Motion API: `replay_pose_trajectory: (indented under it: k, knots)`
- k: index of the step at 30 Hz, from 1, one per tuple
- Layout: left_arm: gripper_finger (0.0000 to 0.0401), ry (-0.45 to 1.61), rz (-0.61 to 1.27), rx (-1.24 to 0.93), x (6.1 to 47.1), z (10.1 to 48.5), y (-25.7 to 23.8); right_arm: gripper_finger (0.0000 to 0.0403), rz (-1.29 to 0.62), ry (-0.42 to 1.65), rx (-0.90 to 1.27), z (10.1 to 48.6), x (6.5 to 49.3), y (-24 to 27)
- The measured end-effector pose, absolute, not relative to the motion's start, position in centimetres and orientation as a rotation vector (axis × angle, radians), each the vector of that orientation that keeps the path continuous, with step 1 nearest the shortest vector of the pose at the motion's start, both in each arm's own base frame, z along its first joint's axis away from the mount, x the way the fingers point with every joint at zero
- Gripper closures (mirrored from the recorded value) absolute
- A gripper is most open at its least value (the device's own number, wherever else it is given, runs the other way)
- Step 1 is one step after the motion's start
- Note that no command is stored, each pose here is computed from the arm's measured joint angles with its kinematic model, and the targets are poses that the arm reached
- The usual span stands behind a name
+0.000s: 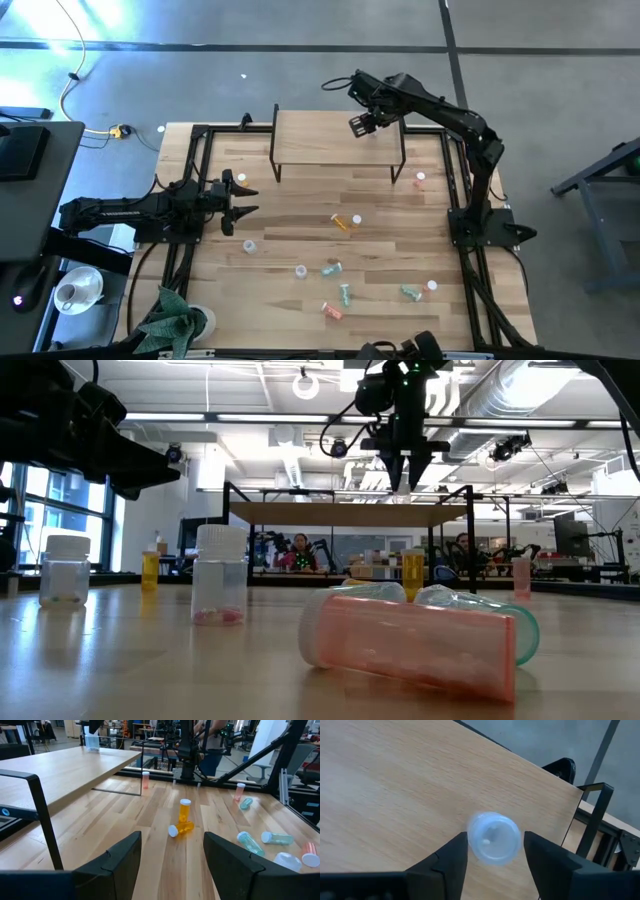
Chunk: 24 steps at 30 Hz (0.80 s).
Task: Pick and place medicine bottles onto shelf by color
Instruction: Put the transparent pill bottle on the shelf, then put the orange pill bottle on the shelf
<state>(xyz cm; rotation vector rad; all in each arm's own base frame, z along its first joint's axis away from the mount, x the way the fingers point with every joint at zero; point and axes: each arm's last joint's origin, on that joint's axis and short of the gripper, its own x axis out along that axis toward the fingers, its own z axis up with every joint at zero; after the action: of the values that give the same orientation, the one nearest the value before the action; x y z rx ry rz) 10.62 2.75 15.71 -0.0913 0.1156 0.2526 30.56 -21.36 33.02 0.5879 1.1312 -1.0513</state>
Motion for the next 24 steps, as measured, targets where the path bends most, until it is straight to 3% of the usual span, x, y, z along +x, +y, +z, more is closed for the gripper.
replay_pose_trajectory:
  k: [8,17,24]
  knots:
    - [0.0197,0.116,0.252,-0.091,10.6,15.7,2.7,0.0211,-1.037,1.137,0.579,33.5,30.4,-21.2]
    - [0.0197,0.115,0.253,-0.091,10.6,15.7,2.7,0.021,-0.997,1.092,0.546,38.2,30.1,-18.9]
    - [0.0197,0.13,0.253,-0.093,10.6,15.6,2.7,0.021,-0.904,1.128,0.324,40.2,31.0,-14.6]
